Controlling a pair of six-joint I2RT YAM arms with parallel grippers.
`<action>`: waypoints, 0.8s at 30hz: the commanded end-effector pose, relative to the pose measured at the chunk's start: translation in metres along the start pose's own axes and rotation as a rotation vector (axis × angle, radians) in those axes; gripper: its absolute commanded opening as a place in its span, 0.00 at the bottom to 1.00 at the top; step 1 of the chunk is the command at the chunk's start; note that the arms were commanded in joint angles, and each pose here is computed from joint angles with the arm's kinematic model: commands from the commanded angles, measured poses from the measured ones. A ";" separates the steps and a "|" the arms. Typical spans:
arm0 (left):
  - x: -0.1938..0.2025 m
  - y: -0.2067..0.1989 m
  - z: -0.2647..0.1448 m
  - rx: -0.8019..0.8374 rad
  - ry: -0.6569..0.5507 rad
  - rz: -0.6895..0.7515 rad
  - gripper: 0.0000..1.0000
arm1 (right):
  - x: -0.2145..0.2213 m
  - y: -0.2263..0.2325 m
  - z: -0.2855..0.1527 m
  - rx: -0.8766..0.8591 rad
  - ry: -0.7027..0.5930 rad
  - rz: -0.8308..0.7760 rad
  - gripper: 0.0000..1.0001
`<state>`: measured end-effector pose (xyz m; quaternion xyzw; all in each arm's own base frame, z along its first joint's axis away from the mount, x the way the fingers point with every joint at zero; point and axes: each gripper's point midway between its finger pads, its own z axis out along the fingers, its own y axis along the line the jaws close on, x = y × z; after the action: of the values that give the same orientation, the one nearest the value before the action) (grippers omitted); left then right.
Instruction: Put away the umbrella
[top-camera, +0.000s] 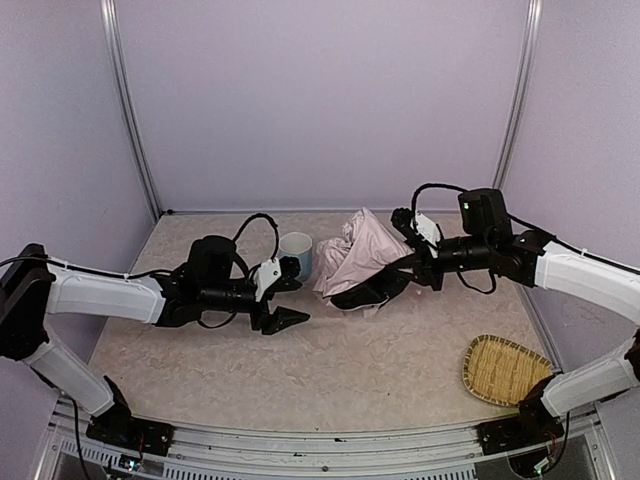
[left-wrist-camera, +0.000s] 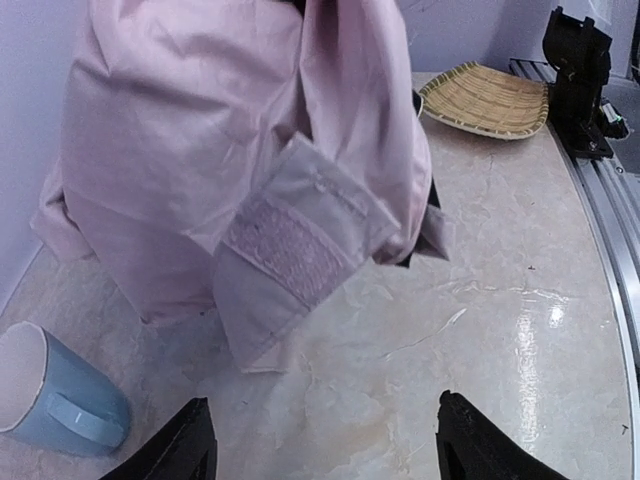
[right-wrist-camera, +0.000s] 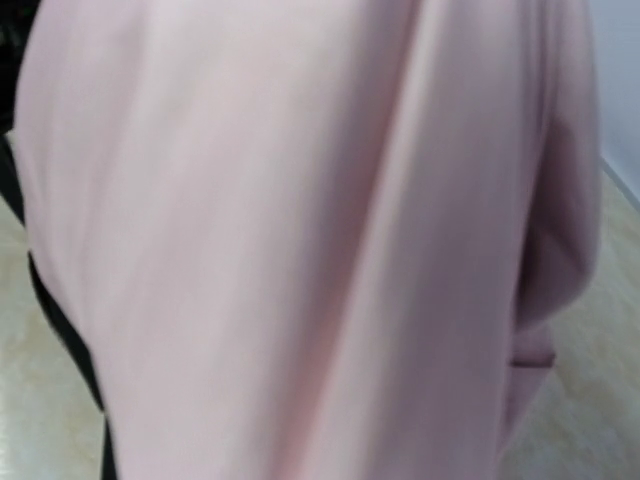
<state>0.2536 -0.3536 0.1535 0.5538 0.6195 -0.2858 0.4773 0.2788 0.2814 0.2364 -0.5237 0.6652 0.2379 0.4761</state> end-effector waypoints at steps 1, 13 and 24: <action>-0.039 0.001 -0.016 -0.040 -0.074 0.119 0.73 | -0.022 0.009 -0.008 -0.065 -0.087 -0.040 0.00; -0.048 -0.021 0.016 0.044 -0.071 0.185 0.55 | -0.036 0.013 -0.008 -0.106 -0.147 -0.068 0.00; -0.064 -0.027 0.037 -0.130 -0.030 0.225 0.00 | -0.036 -0.062 -0.028 0.244 -0.119 0.020 0.00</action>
<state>0.2304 -0.4163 0.1740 0.6077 0.5599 -0.2400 0.5096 0.2841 0.2809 0.2450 -0.5135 0.6595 0.2478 0.4899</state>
